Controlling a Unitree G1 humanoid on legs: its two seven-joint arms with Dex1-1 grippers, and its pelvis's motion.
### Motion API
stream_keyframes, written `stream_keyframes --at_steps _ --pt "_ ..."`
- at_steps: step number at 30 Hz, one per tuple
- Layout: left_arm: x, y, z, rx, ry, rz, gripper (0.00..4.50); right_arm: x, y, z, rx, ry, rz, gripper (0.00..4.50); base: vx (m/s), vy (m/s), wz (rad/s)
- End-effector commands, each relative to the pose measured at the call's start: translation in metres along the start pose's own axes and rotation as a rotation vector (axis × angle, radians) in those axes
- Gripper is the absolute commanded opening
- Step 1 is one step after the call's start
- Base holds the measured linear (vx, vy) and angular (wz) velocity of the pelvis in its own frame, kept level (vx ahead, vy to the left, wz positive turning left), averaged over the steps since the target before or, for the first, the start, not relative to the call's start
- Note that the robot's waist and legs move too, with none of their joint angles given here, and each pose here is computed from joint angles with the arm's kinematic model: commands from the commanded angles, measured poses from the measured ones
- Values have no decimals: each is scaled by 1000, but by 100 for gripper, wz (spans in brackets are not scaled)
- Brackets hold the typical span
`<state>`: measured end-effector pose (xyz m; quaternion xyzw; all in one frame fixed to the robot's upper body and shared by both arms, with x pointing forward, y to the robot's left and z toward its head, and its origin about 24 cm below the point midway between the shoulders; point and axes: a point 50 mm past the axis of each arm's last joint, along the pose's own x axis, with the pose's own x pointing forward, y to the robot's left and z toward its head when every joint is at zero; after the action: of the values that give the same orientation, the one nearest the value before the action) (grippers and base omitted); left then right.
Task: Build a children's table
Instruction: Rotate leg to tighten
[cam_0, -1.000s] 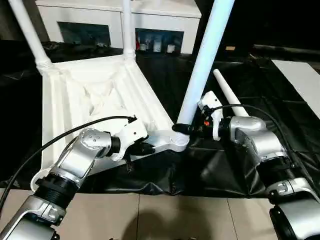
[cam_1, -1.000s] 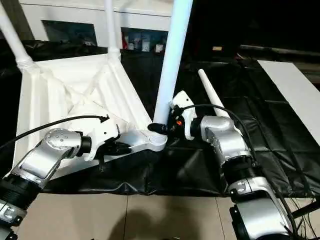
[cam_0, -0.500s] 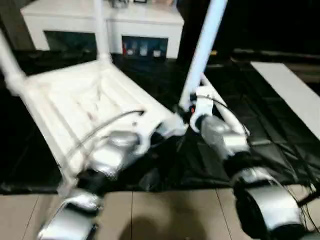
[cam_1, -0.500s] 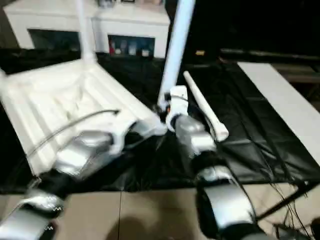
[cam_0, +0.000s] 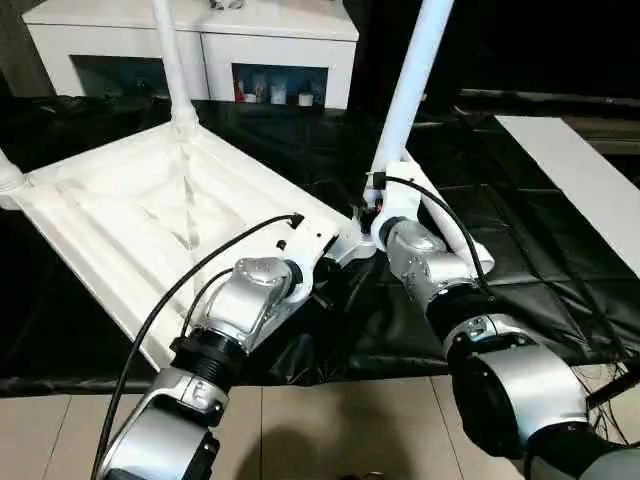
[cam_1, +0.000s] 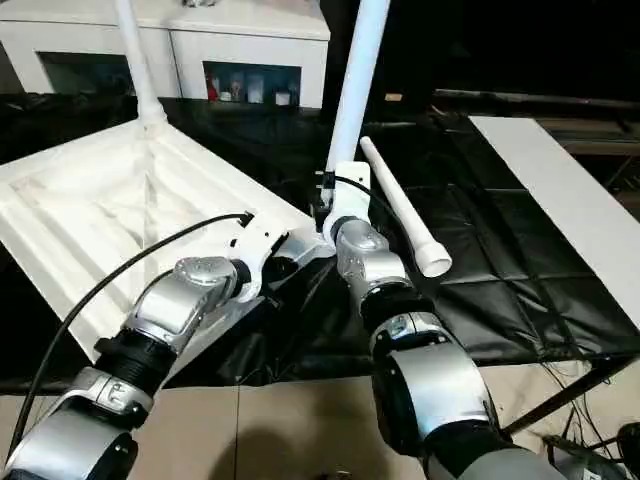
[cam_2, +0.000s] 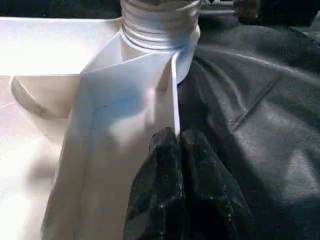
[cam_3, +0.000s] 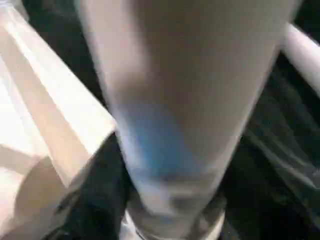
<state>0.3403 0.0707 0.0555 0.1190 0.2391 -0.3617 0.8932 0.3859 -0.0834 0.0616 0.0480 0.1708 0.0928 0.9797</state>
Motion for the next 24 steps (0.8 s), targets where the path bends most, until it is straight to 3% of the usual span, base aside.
stream_keyframes --at_steps 1,4,10,11,14,15,19,22,24 --pt "-1 2 14 57 -39 -14 0 -2 -5 -21 17 88 7 303 0 0 0" --pt "-6 7 12 99 -33 -16 0 -1 -3 0 2 -18 108 323 0 0 0" --pt "-15 14 6 169 -24 -58 0 -10 -14 17 -79 -110 282 367 0 0 0" --pt "-16 14 5 175 -26 -67 0 -12 -15 17 -91 -114 302 389 0 0 0" --pt "-21 16 2 221 -30 -119 0 -23 -23 15 -149 -103 403 399 0 0 0" --pt "-25 17 0 259 -26 -153 0 -30 -31 13 -203 -85 453 423 0 0 0" --pt "-41 11 -11 353 -10 -350 0 -57 -50 4 -346 -19 606 423 0 0 0" --pt "-53 11 -19 408 23 -452 0 -80 -62 -4 -413 64 757 423 0 0 0" --pt "-56 12 -21 408 30 -474 0 -86 -66 -7 -425 98 785 423 0 0 0"
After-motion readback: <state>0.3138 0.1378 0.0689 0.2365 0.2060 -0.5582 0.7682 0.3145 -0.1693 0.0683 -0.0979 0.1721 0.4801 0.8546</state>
